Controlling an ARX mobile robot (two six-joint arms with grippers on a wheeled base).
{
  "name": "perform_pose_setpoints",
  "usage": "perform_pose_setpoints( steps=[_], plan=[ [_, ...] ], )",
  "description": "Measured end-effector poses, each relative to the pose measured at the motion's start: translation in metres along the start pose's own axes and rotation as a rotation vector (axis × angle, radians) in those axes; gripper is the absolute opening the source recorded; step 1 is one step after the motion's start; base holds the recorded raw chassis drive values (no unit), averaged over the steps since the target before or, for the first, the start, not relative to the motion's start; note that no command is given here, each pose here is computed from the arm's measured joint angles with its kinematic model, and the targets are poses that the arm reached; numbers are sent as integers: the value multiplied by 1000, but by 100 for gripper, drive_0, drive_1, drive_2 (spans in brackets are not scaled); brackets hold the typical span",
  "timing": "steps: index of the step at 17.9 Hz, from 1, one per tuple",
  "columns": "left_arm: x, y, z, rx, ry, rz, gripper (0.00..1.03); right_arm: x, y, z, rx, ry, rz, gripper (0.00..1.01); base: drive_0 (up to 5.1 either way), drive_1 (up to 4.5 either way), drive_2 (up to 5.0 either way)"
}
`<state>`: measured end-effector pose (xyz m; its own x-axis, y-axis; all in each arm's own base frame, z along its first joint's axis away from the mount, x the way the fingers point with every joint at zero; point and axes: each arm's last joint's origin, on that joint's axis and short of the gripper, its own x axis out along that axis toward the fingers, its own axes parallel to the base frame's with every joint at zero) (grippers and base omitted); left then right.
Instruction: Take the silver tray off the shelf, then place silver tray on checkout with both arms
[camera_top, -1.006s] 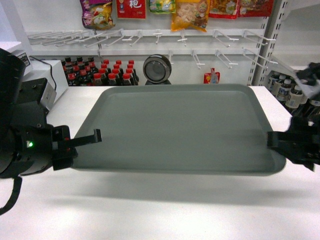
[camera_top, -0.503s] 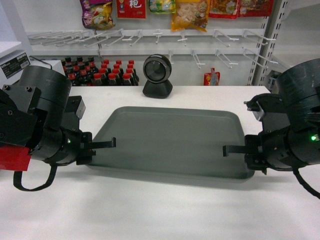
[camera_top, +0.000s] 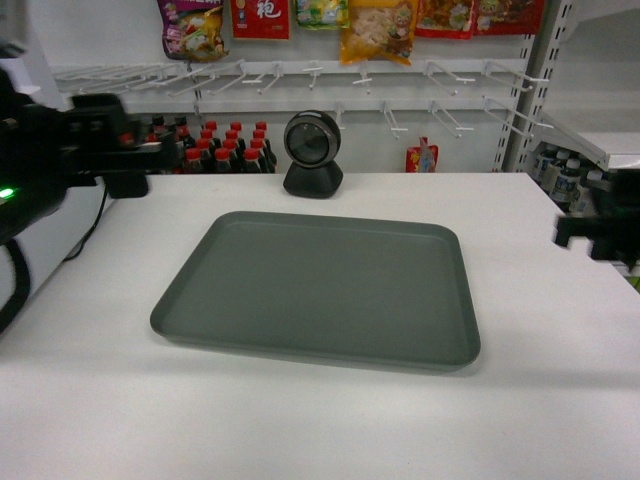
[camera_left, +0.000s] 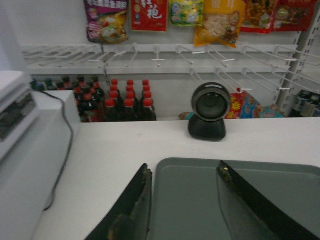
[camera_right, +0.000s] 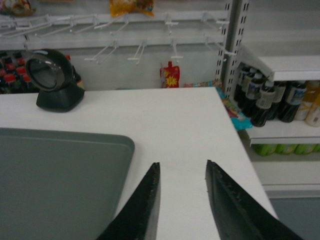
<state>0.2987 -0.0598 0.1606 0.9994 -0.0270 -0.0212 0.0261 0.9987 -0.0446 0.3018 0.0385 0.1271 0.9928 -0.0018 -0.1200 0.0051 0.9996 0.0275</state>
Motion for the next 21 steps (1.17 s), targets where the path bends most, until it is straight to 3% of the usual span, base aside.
perform_pose_setpoints(
  steps=[1, 2, 3, 4, 6, 7, 9, 10, 11, 13, 21],
  plan=[
    [-17, 13, -7, 18, 20, 28, 29, -17, -7, 3, -5, -50, -9, 23, 0, 0, 0],
    [-35, 24, -8, 28, 30, 52, 17, -32, -12, 14, -4, -110, -10, 10, 0, 0, 0],
    [-46, 28, -1, 27, -2, 46, 6, -44, -13, 21, -6, -142, 3, 2, 0, 0, 0],
    [-57, 29, 6, 25, -34, 29, 1, -56, -15, 19, -14, -127, 17, 2, 0, 0, 0],
    [-79, 36, 0, 29, -2, 24, 1, -79, -24, 11, -20, -83, -5, 2, 0, 0, 0],
    [-88, 39, -3, 30, 13, 31, 1, -86, -26, 14, -22, -63, -9, 2, 0, 0, 0],
    [-104, 44, 2, 28, -13, 32, 1, -105, -32, 27, -23, -123, 27, 2, 0, 0, 0],
    [-111, 45, 2, 27, -14, 32, 1, -113, -39, 25, -20, -116, -3, 2, 0, 0, 0],
    [-117, 51, 1, 27, -1, 16, 1, -120, -40, 20, -20, -94, -10, 2, 0, 0, 0],
    [-130, 57, 2, 27, -8, 37, 1, -132, -39, 21, -21, -106, -5, 2, 0, 0, 0],
    [-160, 56, 2, 27, -6, 31, 1, -163, -39, 18, -21, -110, -2, 2, 0, 0, 0]
  ],
)
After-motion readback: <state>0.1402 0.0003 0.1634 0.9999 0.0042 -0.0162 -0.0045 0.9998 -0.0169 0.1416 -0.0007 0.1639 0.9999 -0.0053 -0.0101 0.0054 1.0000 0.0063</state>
